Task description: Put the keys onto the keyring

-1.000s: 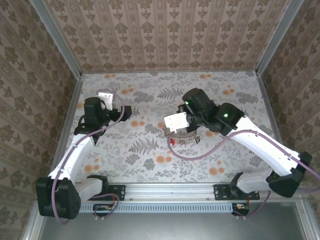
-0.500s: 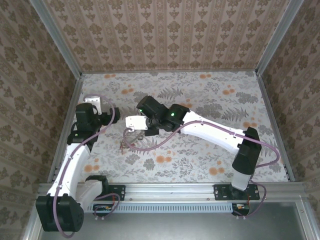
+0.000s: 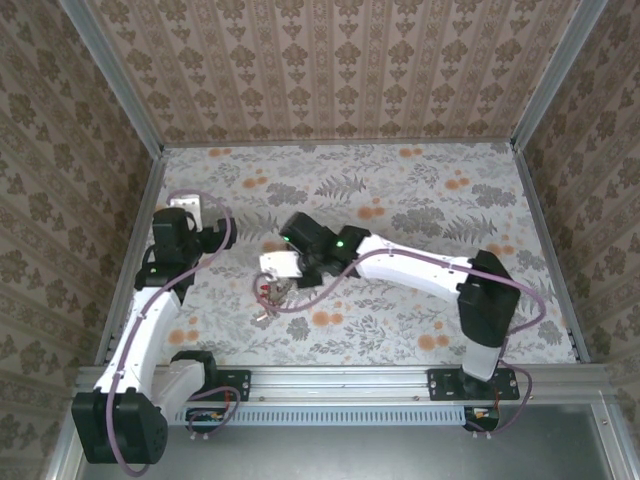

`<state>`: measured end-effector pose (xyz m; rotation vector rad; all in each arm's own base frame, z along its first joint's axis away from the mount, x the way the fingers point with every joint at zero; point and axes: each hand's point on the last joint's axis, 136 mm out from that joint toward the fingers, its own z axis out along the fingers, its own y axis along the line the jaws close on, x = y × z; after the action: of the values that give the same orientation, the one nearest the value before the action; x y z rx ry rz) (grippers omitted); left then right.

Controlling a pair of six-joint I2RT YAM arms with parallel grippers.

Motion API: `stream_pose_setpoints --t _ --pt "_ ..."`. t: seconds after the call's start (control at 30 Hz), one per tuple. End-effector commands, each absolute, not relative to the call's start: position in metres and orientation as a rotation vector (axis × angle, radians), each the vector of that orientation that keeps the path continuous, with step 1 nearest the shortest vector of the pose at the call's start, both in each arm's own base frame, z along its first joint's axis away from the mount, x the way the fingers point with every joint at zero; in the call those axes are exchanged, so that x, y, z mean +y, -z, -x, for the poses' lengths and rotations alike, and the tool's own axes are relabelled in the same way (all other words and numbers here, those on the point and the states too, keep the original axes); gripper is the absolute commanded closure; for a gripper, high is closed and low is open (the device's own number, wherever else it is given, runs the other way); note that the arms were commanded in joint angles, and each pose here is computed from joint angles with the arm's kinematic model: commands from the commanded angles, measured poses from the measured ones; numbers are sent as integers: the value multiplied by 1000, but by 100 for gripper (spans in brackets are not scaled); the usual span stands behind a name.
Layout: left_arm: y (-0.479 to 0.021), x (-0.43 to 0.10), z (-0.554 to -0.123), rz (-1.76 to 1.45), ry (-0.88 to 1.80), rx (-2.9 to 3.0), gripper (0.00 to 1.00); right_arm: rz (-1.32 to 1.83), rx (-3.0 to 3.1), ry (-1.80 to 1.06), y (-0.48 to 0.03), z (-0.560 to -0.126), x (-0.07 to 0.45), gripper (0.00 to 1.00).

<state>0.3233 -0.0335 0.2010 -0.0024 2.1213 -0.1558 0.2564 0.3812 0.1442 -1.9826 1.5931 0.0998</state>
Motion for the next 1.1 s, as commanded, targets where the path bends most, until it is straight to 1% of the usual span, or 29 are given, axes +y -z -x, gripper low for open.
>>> stream_pose_setpoints --t 0.0,0.17,0.27,0.5,0.53,0.6,0.73,0.87,1.0,1.07 --pt "-200 -39 -322 16 203 2108 0 2097 1527 -49 -143 -243 338 100" --pt "-196 -40 -324 32 218 2115 0 2227 1602 109 -118 -230 267 100" --pt "-188 -41 -324 57 236 2126 0 2263 1655 149 -106 -221 232 100" --pt "-171 -38 -325 66 212 2152 0 2267 1814 161 -64 -209 181 100" --pt "-171 -37 -326 59 208 2148 0 2267 1839 164 -58 -209 175 97" --pt "-168 -33 -328 83 184 2129 0 2262 1910 154 -43 -206 160 95" --pt "-160 -25 -330 122 150 2111 0 2216 1984 206 -25 -206 140 86" --pt "-151 -12 -331 200 93 2115 0 2195 2070 264 -16 -205 119 73" --pt "-149 7 -332 316 6 2084 0 2138 2186 319 -16 -209 102 67" --pt "-156 9 -335 282 -23 2065 0 2072 2238 344 -23 -216 97 66"
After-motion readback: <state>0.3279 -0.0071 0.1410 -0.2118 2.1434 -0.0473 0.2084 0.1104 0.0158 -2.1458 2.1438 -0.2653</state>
